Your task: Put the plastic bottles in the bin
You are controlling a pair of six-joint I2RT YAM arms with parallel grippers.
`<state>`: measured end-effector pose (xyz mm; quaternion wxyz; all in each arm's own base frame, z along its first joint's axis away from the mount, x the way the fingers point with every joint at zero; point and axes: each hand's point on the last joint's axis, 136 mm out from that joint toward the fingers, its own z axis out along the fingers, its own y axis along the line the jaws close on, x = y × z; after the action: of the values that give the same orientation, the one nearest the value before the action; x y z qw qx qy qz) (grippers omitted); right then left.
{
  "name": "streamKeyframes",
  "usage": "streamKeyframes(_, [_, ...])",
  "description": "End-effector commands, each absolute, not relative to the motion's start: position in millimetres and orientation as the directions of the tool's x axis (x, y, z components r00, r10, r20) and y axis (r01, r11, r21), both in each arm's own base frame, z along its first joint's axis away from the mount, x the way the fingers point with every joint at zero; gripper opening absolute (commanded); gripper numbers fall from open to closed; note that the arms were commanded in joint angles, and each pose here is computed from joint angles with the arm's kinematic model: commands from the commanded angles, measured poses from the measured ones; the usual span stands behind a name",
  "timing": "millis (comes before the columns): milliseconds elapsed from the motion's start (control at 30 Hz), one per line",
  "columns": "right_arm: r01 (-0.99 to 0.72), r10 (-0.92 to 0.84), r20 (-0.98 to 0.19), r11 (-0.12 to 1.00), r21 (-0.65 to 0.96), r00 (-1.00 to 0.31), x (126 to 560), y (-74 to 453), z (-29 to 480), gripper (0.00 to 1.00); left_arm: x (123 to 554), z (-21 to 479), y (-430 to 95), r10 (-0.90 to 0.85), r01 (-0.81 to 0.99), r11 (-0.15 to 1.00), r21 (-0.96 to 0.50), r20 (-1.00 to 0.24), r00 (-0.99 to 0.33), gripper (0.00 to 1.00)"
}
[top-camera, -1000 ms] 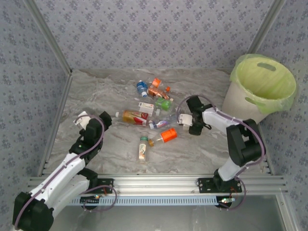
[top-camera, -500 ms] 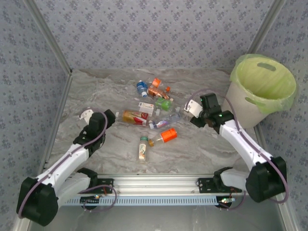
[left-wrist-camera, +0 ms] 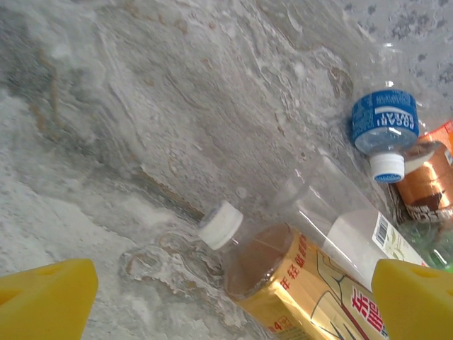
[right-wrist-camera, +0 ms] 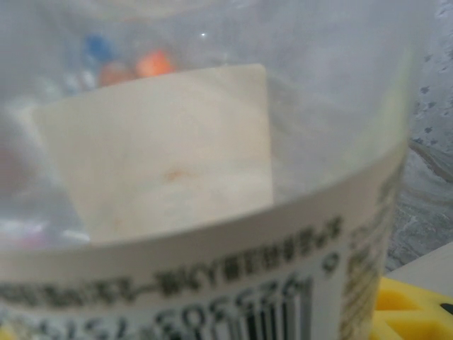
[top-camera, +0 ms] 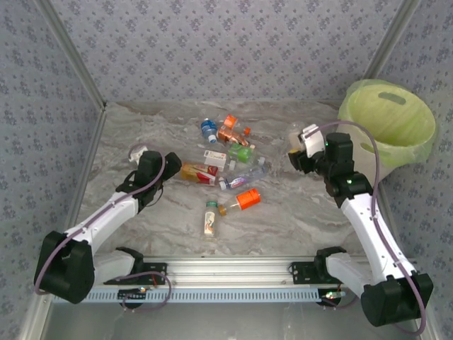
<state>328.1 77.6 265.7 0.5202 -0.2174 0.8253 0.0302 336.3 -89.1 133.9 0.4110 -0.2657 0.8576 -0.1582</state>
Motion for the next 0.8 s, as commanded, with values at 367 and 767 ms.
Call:
streamKeyframes(367, [0.0, -0.043, -0.996, 0.999, -0.043, -0.078, 360.9, 4.0, 410.6, 0.46, 350.5, 147.5, -114.5, -0.606, -0.271, 0.777, -0.568, -0.558, -0.567, 0.99])
streamKeyframes(767, [0.326, 0.256, -0.962, 0.921, 0.213, -0.092, 389.8, -108.6, 418.5, 0.48, 347.3, 139.3, -115.3, -0.604, -0.271, 0.777, -0.568, -0.549, -0.578, 0.99])
